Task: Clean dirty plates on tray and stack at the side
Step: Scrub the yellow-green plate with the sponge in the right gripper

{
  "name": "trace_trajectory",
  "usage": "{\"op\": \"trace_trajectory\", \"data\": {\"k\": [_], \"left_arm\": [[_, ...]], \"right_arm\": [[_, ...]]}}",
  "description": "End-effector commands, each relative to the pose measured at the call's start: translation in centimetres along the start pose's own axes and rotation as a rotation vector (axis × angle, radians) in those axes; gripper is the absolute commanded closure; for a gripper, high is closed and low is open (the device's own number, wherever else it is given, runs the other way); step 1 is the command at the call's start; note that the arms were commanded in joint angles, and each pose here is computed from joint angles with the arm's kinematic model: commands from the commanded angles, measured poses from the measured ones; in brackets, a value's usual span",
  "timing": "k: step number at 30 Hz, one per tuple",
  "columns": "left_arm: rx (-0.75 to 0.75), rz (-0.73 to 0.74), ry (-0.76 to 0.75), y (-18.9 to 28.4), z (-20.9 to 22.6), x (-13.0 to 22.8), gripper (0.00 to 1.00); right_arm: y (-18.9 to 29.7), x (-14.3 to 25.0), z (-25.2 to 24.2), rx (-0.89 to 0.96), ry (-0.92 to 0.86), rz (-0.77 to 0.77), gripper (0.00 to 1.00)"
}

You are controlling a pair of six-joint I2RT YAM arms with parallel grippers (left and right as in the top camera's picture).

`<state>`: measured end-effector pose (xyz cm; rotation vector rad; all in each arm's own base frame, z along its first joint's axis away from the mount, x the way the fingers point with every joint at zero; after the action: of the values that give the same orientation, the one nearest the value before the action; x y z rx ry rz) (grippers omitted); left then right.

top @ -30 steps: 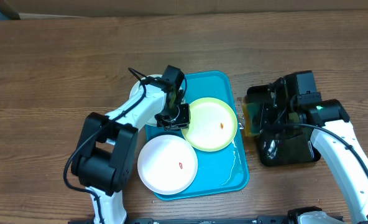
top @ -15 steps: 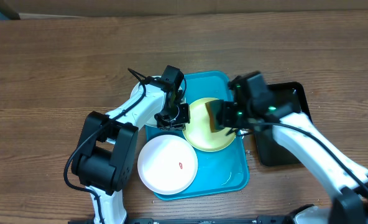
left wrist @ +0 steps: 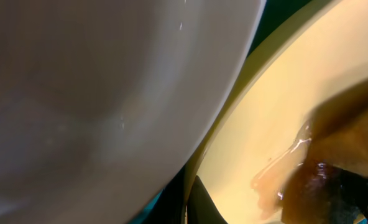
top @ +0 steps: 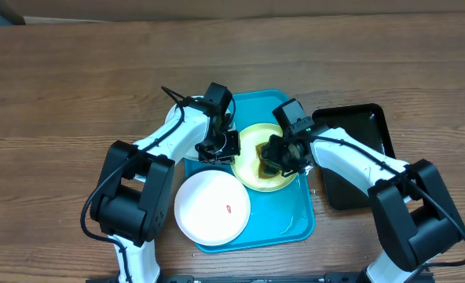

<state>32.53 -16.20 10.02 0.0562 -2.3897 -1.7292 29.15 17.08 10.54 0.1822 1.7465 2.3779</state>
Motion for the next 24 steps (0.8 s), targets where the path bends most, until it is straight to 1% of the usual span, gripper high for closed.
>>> {"op": "trace_trajectory", "data": {"k": [1, 4, 7, 15, 19, 24], "left_arm": [[-0.001, 0.005, 0.022, -0.7, 0.2, -0.2, 0.96], [-0.004, 0.006, 0.027, -0.7, 0.4, -0.3, 0.96], [-0.008, 0.006, 0.038, -0.6, 0.7, -0.4, 0.96], [-0.039, 0.009, 0.061, -0.3, 1.7, -0.6, 0.96], [-0.040, 0.010, 0.061, -0.3, 1.6, -0.6, 0.96], [-0.043, 0.015, 0.060, -0.3, 1.7, -0.5, 0.96]], "right_arm": [[-1.0, -0.7, -4.3, 0.261, -0.171, -0.052, 0.96], [-0.5, -1.0, -5.9, 0.361, -0.196, -0.074, 0.96], [-0.2, -1.2, -6.6, 0.401, -0.206, -0.083, 0.96], [1.2, -2.0, -6.1, 0.404, -0.194, -0.080, 0.96], [3.7, -3.0, -4.7, 0.375, -0.144, -0.109, 0.96], [7.1, -3.6, -3.5, 0.336, -0.125, -0.162, 0.96]]}}
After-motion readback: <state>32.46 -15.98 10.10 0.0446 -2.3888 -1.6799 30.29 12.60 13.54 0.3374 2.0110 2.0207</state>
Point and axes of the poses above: each gripper's point midway between its finger pads, its own y axis back along the fingers, its own z axis along the line the jaws close on, x = y × z, the point moved 10 cm from there along y, back along the fingers, and after that the axes turned 6 degrees about y, right-handed, at the moved point
